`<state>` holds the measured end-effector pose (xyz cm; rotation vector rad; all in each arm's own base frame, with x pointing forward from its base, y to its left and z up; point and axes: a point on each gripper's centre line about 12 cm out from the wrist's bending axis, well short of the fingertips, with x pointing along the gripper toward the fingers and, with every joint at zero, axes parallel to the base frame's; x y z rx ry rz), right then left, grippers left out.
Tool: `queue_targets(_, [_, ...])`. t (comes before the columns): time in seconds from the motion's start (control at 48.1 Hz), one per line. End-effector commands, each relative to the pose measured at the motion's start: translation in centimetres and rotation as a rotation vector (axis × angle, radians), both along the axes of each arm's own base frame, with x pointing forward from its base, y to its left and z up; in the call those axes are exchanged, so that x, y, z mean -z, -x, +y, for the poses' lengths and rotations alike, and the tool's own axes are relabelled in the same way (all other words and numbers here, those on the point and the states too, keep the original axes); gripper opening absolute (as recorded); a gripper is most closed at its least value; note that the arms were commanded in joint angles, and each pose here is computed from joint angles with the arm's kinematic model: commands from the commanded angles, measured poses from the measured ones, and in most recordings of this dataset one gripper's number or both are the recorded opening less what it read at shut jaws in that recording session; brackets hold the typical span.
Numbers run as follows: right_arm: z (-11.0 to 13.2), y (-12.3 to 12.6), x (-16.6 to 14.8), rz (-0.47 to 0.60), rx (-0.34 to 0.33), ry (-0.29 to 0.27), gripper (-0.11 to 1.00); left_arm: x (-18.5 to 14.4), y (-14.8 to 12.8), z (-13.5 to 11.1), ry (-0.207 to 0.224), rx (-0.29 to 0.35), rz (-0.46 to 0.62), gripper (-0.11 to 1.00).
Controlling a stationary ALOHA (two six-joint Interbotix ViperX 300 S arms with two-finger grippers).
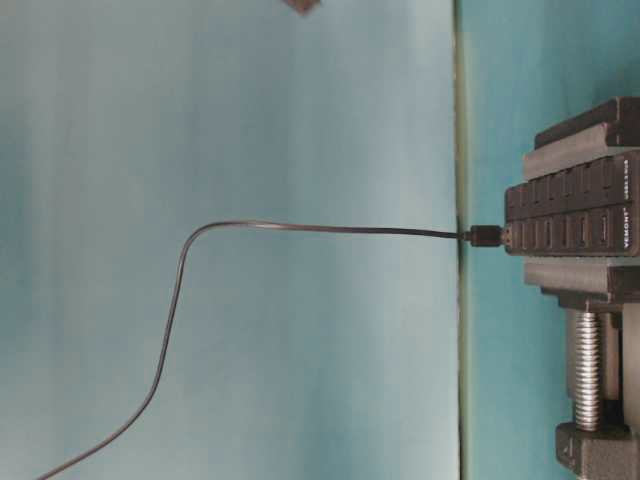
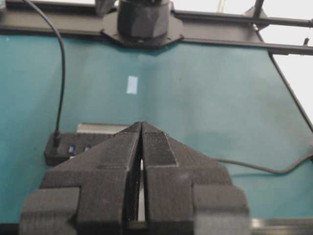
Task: Insert the USB into the center port of the fixed hub
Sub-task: 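Move the right gripper over the hub toward the plugged black USB cable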
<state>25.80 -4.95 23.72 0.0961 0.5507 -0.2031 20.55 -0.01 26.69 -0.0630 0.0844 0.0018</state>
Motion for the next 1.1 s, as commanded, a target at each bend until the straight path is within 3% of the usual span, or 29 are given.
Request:
queue_targets(0.0, [-0.5,-1.2,-0.7,-0.007,0.005,0.01,0.04,-1.1,-0.3,0.0,-0.001,-0.001,-0.028,0.0])
queue_targets(0.665, [-2.8,-9.4,3.2,0.169,-0.034,0.081,0.04,-1.0,-0.3,0.0,0.002,0.0,-0.025,0.0])
queue_targets(1.08, [-3.4,-11.5,6.1,0.241,-0.035,0.066,0.04,-0.8,-0.2,0.0,0.002,-0.001,-0.021,0.0])
